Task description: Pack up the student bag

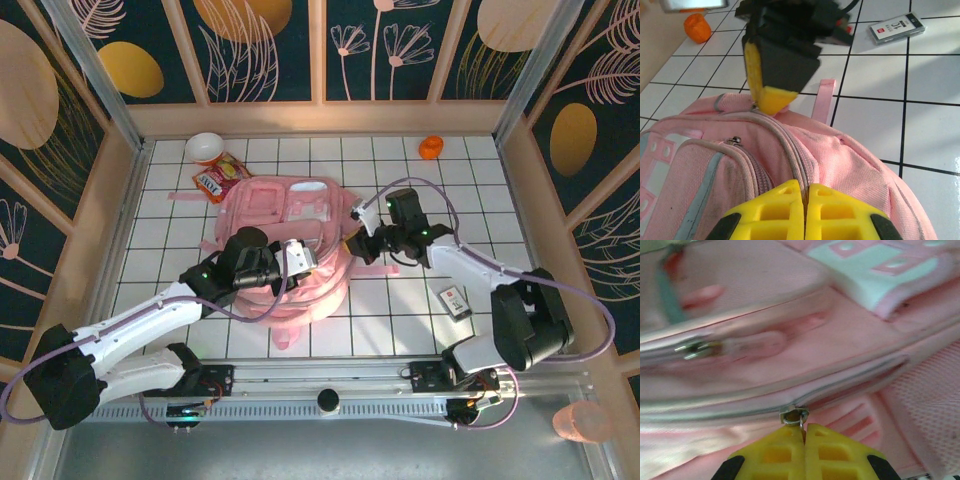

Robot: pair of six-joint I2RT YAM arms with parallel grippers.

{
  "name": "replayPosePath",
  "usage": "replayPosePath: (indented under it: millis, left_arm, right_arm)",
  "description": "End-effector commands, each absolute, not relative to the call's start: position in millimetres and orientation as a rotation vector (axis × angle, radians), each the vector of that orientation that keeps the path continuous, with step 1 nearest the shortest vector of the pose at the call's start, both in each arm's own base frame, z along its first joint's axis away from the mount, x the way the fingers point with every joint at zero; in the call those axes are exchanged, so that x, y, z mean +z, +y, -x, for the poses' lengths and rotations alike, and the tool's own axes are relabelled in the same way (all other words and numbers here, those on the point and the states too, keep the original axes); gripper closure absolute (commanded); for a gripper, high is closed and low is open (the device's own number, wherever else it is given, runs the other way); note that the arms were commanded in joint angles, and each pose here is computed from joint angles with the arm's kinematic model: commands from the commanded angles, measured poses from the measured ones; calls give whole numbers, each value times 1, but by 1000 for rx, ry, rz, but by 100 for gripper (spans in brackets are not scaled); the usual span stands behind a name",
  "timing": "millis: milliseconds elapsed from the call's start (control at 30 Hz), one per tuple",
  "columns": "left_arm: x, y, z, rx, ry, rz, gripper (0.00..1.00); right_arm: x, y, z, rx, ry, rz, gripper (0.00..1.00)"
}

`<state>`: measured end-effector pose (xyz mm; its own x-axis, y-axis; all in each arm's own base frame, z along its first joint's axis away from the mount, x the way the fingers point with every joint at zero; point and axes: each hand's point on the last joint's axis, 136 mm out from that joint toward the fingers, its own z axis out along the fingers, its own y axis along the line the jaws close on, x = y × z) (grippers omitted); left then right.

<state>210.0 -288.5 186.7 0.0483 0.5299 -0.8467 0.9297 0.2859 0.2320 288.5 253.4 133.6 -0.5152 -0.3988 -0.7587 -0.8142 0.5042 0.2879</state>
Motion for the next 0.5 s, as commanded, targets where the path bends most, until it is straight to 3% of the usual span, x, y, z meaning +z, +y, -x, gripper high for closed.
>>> replayPosePath:
  millis: [0,167,467]
  left_arm:
    - [237,-305,-197,-651,1434,-1383,100]
    - [237,-311,-182,-745,1407,-1436,100]
    - [229,-307,-197,-642,1430,-1410,100]
  right_arm:
    - [127,225,-343,682,2202,715,100]
    - [120,229,-362,701,2195,634,100]
    - [121,207,-375,629,2217,518,100]
